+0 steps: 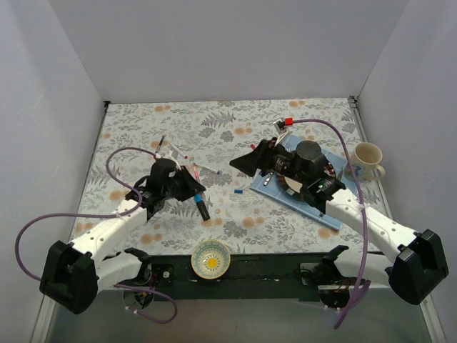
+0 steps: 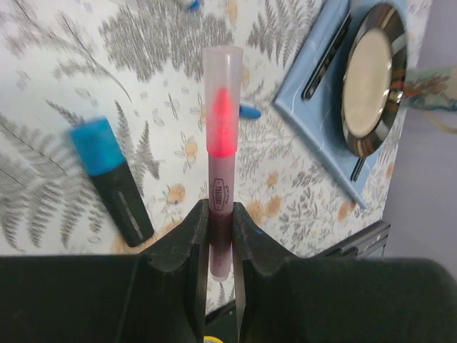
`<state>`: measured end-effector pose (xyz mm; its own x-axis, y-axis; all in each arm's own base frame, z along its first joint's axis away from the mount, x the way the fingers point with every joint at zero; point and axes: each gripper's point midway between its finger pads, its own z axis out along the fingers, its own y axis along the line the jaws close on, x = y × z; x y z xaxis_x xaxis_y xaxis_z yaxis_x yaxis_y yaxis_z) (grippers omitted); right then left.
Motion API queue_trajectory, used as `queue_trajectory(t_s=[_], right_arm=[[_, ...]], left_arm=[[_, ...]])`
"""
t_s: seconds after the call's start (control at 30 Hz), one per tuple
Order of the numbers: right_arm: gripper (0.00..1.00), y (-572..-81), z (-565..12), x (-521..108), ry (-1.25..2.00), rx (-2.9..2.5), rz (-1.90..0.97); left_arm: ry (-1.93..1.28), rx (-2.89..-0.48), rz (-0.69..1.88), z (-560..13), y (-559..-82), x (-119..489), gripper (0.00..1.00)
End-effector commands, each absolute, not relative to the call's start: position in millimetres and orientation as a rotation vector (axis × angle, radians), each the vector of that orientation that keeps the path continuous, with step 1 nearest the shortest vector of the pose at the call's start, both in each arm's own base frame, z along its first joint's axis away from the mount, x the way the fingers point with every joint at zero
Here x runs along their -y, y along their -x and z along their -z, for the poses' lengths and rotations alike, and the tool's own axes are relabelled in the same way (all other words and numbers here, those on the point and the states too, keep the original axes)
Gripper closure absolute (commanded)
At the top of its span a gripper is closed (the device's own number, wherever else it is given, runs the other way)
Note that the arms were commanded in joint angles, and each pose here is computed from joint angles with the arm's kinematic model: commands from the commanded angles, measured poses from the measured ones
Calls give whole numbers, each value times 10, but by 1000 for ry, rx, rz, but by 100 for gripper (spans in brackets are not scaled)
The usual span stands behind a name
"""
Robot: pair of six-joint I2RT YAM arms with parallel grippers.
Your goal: Insert the pens into the pen caps
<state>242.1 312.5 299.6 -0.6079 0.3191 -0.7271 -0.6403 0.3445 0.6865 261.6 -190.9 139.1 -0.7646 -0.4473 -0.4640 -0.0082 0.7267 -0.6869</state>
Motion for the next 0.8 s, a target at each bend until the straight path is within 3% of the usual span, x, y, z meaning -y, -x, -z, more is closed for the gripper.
queue_trajectory(t_s=[0.0, 0.3, 0.43, 0.77], right_arm=[[19, -2511, -2734, -2915, 258, -1839, -1209], [19, -2455, -2571, -2756, 281, -1889, -1135], [19, -2438, -2581, -2739, 281, -1879, -1140], [18, -2413, -2532, -2737, 284, -1895, -1147]], left_arm=[[574, -2346, 870, -1241, -2534, 2198, 100], [641, -2600, 622, -571, -2294, 2430, 99], [634, -2642, 571, -431, -2231, 2467, 92], [587, -2737, 429, -166, -2083, 2427, 85]])
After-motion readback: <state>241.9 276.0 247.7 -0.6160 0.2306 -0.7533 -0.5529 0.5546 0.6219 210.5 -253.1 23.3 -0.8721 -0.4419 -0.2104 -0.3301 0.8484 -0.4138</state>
